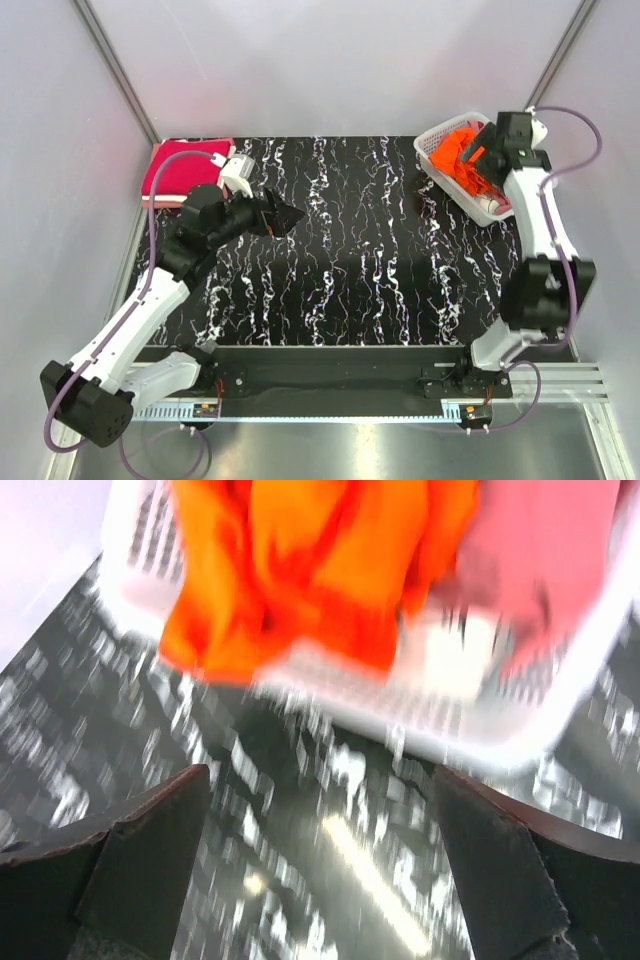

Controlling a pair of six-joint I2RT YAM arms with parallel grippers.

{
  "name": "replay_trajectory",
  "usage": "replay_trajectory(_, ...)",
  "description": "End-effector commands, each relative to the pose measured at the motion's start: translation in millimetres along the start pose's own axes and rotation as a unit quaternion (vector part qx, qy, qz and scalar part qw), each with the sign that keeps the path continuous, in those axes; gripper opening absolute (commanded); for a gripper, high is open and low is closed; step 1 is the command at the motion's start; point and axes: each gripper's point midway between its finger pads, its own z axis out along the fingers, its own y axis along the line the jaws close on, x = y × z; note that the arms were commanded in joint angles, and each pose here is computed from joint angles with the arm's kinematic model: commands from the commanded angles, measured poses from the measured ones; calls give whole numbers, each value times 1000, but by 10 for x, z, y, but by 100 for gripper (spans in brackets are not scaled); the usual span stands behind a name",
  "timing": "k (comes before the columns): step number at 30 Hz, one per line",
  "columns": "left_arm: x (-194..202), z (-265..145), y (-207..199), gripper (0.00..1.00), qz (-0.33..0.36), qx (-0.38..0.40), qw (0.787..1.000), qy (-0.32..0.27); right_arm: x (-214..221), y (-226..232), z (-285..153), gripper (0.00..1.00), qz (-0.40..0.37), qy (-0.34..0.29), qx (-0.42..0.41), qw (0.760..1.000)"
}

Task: Fold and stack the t-shirts
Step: Grab the tshirt from the pile

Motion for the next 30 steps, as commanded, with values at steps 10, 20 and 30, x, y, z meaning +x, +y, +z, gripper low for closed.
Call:
replay_trajectory(10, -139, -8, -48, 99, 13, 8, 1000, -8, -960, -127, 1066, 72, -46, -66, 73, 994)
replay_trajectory(20, -138, -18, -72, 99, 11, 14, 1000, -6, -933, -206, 1767, 51, -60, -12, 23, 998)
replay_trajectory(30, -153, -12, -10, 99, 13, 4, 1000, -9, -1885, 217, 609, 0, -53, -125, -36, 990)
